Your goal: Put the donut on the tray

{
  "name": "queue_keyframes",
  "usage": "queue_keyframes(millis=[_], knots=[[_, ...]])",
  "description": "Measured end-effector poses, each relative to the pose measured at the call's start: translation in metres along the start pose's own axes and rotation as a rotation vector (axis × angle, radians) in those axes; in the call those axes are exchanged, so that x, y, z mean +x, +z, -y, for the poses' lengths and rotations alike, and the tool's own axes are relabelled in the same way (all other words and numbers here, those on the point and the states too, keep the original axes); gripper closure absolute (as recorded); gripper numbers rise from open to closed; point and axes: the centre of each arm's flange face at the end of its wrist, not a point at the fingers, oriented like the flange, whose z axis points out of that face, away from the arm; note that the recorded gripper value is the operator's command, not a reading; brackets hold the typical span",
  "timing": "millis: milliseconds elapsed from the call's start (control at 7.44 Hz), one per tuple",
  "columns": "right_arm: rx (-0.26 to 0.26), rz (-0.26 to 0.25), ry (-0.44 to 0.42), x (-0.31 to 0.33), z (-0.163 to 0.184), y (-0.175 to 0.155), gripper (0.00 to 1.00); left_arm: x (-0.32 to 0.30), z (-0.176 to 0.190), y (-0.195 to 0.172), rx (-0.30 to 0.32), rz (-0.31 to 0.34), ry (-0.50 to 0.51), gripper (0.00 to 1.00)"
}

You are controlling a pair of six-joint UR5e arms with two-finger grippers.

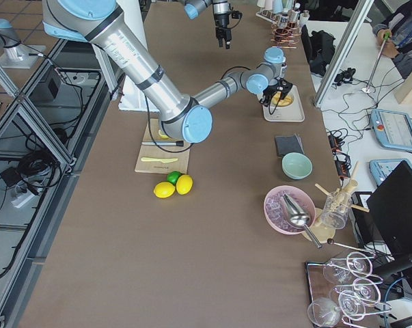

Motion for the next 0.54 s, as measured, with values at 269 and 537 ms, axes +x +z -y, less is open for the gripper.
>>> queue_keyframes(millis=[269,537], knots=[[0.042,0.021,0.138,-0.03,0.013,0.029,1.0,-0.026,0.018,-0.002,0.025,0.038,0.036,0.04],[0.073,0.036,0.239,-0.044,0.007,0.055,1.0,-0.038,0.027,-0.005,0.031,0.055,0.04,0.03]])
